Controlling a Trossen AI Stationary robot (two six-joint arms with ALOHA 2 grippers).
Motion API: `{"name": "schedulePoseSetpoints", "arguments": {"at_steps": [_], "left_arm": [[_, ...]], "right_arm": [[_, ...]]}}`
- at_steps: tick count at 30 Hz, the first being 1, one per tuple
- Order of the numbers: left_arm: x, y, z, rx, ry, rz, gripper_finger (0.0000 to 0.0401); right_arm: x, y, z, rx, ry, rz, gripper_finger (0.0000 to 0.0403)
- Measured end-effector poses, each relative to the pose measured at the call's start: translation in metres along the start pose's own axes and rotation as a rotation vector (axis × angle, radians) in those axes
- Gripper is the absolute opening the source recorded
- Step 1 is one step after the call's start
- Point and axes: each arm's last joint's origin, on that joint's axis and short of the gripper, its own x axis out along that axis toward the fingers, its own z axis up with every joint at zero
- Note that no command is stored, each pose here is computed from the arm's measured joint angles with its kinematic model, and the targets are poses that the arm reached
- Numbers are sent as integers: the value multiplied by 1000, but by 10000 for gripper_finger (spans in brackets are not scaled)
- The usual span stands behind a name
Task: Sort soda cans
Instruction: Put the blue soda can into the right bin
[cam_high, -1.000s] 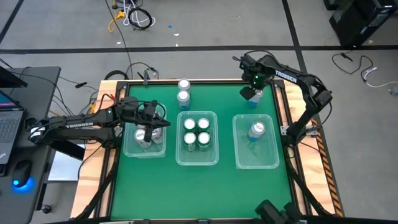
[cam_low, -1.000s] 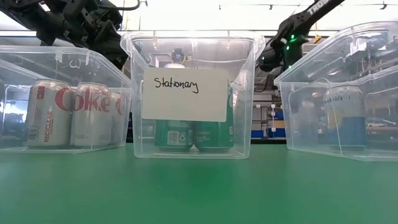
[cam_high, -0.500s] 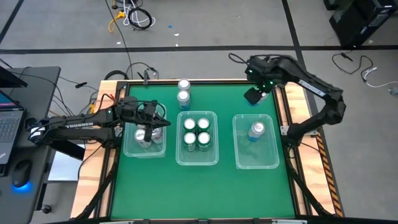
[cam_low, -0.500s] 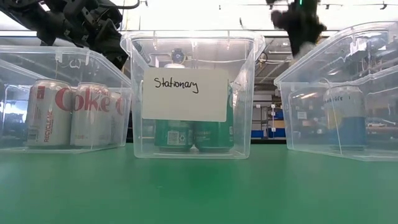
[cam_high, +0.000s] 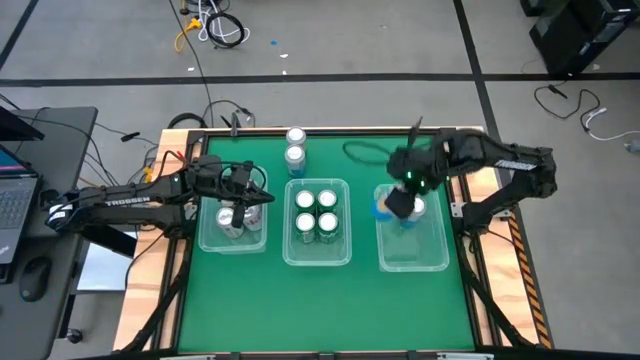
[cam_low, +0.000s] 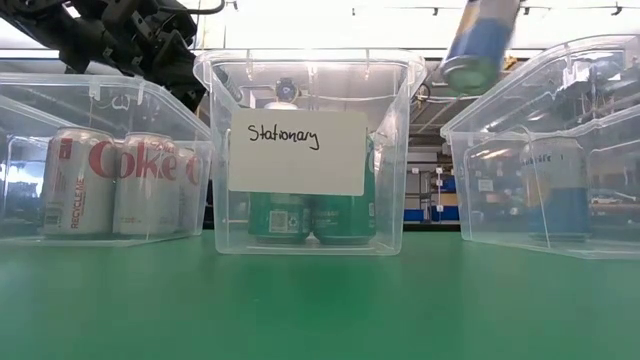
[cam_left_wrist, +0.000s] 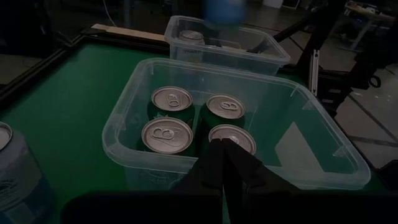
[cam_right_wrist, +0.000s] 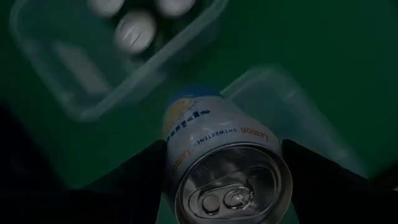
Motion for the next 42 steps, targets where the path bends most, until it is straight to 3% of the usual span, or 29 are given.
{"name": "schedulePoseSetpoints", "arguments": {"at_steps": [11,15,30,42], "left_arm": [[0,0,0,-1,0,0,1],[0,0,0,-1,1,0,1],[0,0,1,0,-11,-2,1],[0,0,2,-1,-17,-2,1]], "right_arm": [[11,29,-39,98,164,57,267],[19,37,-53,122,203,31,267],[87,22,-80,53,292,-263,267],[119,5,-93,-14,321,-422,267]]}}
